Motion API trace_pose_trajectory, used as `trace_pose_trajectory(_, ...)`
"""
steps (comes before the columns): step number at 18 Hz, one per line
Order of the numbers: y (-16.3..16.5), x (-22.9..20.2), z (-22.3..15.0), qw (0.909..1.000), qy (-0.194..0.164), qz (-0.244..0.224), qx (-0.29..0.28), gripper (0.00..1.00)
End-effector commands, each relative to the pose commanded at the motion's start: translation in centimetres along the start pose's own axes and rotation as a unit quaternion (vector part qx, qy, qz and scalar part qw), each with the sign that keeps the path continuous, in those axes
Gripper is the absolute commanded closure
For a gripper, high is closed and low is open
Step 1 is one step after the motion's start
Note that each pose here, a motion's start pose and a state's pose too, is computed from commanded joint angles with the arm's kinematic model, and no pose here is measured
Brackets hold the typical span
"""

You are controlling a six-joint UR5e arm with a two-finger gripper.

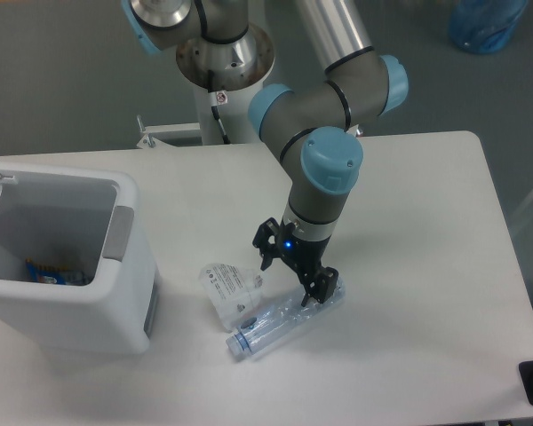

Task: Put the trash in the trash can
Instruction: 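Lower the gripper toward the clear plastic bottle and white paper item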

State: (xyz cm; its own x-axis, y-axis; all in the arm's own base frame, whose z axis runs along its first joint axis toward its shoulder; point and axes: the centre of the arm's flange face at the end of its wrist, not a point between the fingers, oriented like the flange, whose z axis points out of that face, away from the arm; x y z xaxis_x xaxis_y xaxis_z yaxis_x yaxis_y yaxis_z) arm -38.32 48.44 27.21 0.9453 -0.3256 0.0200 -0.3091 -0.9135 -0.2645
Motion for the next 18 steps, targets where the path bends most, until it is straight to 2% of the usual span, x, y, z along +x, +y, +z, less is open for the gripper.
trace_pose_trajectory(3,-0.4,0.1,-1.1,1.0000,-0.006,0.002,0.000,0.00)
trace_pose_trajectory(13,-0.9,-0.7,-1.3,0.9999,-0.014,0.004,0.002,0.00)
trace_pose_trajectory(18,-1.8,1.9,-1.2,0.9999,-0.004,0.015,-0.001,0.00)
